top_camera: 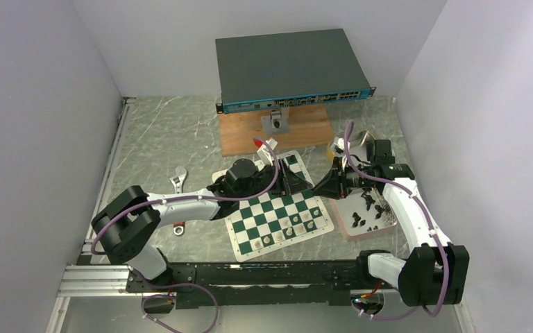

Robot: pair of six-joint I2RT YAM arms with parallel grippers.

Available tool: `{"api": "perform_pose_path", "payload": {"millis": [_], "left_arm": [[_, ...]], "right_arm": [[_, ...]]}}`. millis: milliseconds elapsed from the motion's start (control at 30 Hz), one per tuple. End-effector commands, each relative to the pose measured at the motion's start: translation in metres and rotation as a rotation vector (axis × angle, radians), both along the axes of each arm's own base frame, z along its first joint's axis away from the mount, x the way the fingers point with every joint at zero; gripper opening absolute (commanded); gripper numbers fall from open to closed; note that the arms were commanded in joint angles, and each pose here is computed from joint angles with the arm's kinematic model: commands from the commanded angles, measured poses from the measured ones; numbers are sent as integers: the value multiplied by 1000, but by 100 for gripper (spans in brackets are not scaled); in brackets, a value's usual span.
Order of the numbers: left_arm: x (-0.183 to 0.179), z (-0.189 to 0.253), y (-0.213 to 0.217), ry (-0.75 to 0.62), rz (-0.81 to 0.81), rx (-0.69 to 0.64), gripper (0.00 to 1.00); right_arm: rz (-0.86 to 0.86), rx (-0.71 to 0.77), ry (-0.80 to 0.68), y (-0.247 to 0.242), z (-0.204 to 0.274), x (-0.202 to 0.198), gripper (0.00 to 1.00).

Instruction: Set up the chess pieces on the board

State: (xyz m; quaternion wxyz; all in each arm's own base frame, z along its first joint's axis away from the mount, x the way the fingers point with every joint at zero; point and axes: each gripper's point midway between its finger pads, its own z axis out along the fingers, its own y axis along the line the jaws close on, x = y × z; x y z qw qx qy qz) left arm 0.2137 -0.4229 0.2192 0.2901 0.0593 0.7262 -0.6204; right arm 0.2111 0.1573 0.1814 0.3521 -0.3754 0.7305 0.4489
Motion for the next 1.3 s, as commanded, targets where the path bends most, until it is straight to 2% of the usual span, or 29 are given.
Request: {"api": "perform_pose_path", "payload": {"millis": [0,200,333,467,833,967,1133,1267], "left_arm": [[-3,33,-11,-49,-30,-93,60],[-2,30,-16,-46,-31,-75,50],[-2,26,-18,-42,-23,-51,37],[0,24,-18,-48,-8,-28,30],[9,12,-14,-59,59,78,30],[11,12,-11,-78,76,97,15],[12,12,-7,-103,94,123,9],[12,12,-5,-138,101,140,0]], "right_arm": [[17,41,-29,4,10,3,0],[13,45,-22,4,9,3,0],[12,46,-20,4,9,3,0],[10,46,-15,4,8,4,0],[18,49,-17,4,8,2,0],[18,48,-16,4,8,2,0],[19,45,-18,4,7,2,0],[21,43,-21,4,6,1,2]]}}
